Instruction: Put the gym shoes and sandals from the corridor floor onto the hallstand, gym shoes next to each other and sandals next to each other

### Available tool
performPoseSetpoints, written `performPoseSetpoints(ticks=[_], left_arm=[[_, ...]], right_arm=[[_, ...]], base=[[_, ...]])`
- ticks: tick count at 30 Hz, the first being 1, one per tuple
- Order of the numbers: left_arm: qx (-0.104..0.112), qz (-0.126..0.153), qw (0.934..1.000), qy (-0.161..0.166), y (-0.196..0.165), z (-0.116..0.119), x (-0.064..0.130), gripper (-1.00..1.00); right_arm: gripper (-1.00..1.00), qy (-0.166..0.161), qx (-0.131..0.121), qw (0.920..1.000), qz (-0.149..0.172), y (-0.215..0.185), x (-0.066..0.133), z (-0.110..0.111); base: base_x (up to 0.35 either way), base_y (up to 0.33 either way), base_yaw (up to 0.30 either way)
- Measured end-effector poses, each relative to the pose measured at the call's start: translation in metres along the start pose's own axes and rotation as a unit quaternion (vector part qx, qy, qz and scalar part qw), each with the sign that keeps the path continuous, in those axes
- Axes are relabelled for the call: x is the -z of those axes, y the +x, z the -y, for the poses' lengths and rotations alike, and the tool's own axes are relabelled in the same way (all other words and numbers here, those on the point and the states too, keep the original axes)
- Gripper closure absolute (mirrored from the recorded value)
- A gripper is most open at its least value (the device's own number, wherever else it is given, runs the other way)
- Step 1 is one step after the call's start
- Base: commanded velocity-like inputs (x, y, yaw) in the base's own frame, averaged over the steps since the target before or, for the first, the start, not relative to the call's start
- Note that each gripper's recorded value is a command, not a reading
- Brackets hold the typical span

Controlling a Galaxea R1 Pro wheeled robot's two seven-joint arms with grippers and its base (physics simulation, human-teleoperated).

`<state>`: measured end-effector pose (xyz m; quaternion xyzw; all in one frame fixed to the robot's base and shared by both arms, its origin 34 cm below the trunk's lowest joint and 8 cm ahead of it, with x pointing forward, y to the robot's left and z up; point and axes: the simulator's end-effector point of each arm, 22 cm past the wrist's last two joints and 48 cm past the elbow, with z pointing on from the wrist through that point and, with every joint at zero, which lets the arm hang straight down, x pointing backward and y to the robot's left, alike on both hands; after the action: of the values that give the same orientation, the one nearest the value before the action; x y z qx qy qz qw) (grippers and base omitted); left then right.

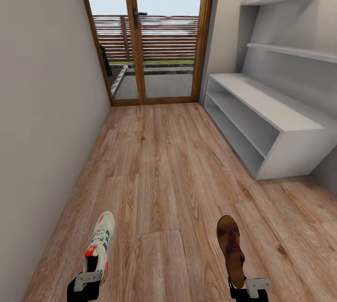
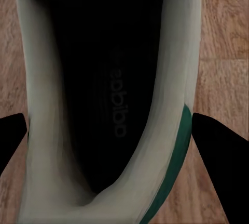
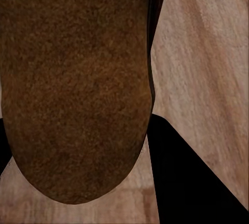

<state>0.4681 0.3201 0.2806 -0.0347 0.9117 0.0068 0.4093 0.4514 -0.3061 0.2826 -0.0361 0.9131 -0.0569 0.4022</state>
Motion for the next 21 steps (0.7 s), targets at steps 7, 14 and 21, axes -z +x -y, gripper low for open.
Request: performPoseSetpoints(ticks=[7, 14, 21], left_arm=[[0.001, 0.005, 1.0, 0.002, -0.004, 0.003, 0.0, 1.0], [0.001, 0.01, 0.9999, 0.002, -0.009, 0.003, 0.001, 1.0], [0.002, 0.015, 0.9999, 0.002, -0.014, 0.004, 0.001, 1.0]], right_arm=[[1.0, 0.0, -0.001, 1.0, 0.004, -0.003, 0.001, -0.001], [1.0, 0.0, -0.001, 1.0, 0.009, -0.008, 0.001, 0.0], [1.0, 0.001, -0.001, 0.9999, 0.014, -0.013, 0.001, 0.0]], base=[[0.322, 0.0, 0.0], [0.334, 0.0, 0.0], [0.335, 0.0, 0.0]])
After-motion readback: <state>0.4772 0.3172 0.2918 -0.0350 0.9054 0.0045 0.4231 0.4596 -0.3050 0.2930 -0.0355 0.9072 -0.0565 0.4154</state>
